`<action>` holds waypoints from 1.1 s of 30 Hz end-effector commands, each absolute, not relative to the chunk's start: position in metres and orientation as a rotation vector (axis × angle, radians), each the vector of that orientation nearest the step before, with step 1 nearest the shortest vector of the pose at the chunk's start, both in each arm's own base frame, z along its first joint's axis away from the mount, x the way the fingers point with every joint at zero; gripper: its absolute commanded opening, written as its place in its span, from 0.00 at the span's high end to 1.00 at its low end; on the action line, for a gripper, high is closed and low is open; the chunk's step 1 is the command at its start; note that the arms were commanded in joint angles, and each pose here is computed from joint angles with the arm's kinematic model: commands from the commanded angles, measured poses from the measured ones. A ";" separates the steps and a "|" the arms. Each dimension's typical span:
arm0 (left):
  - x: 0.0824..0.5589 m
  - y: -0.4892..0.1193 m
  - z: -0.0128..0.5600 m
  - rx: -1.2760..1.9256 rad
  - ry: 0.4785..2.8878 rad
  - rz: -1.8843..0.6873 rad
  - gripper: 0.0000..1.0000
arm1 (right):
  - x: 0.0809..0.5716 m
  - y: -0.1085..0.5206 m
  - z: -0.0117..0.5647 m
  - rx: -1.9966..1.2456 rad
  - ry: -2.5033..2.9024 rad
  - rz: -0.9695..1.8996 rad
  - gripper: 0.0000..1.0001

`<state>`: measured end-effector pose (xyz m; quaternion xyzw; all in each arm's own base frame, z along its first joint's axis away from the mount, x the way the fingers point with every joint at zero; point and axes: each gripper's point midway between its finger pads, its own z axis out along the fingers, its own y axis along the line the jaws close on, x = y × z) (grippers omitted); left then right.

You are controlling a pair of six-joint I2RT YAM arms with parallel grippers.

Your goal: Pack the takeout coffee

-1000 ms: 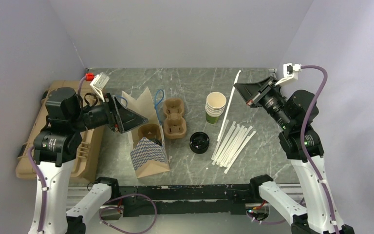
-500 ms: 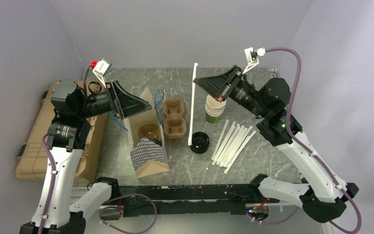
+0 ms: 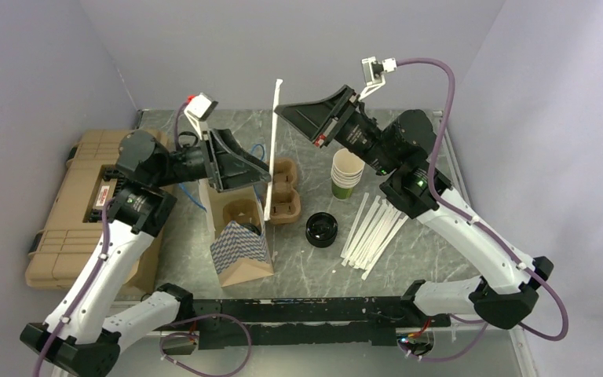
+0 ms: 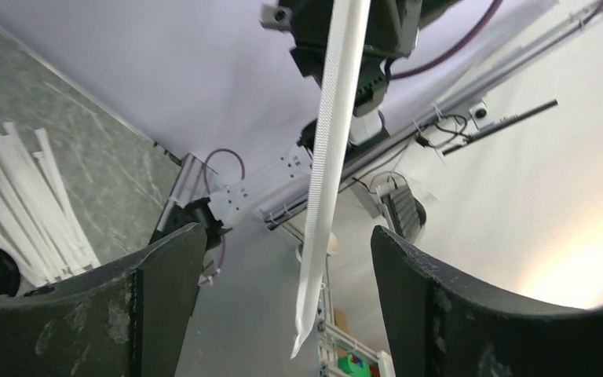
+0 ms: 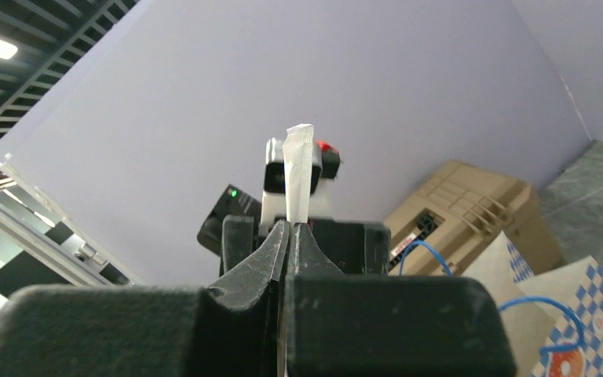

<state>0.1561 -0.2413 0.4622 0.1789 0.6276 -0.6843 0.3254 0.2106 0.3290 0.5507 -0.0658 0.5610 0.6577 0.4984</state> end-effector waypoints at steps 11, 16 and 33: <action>0.129 -0.264 0.485 0.594 1.504 -1.807 0.53 | 0.208 0.317 0.591 -0.091 1.186 1.598 1.00; 0.131 -0.265 0.480 0.589 1.528 -1.800 0.77 | 0.206 0.309 0.585 -0.075 1.182 1.579 1.00; 0.123 -0.261 0.449 0.687 1.621 -1.708 1.00 | 0.196 0.289 0.554 -0.219 1.289 1.353 0.49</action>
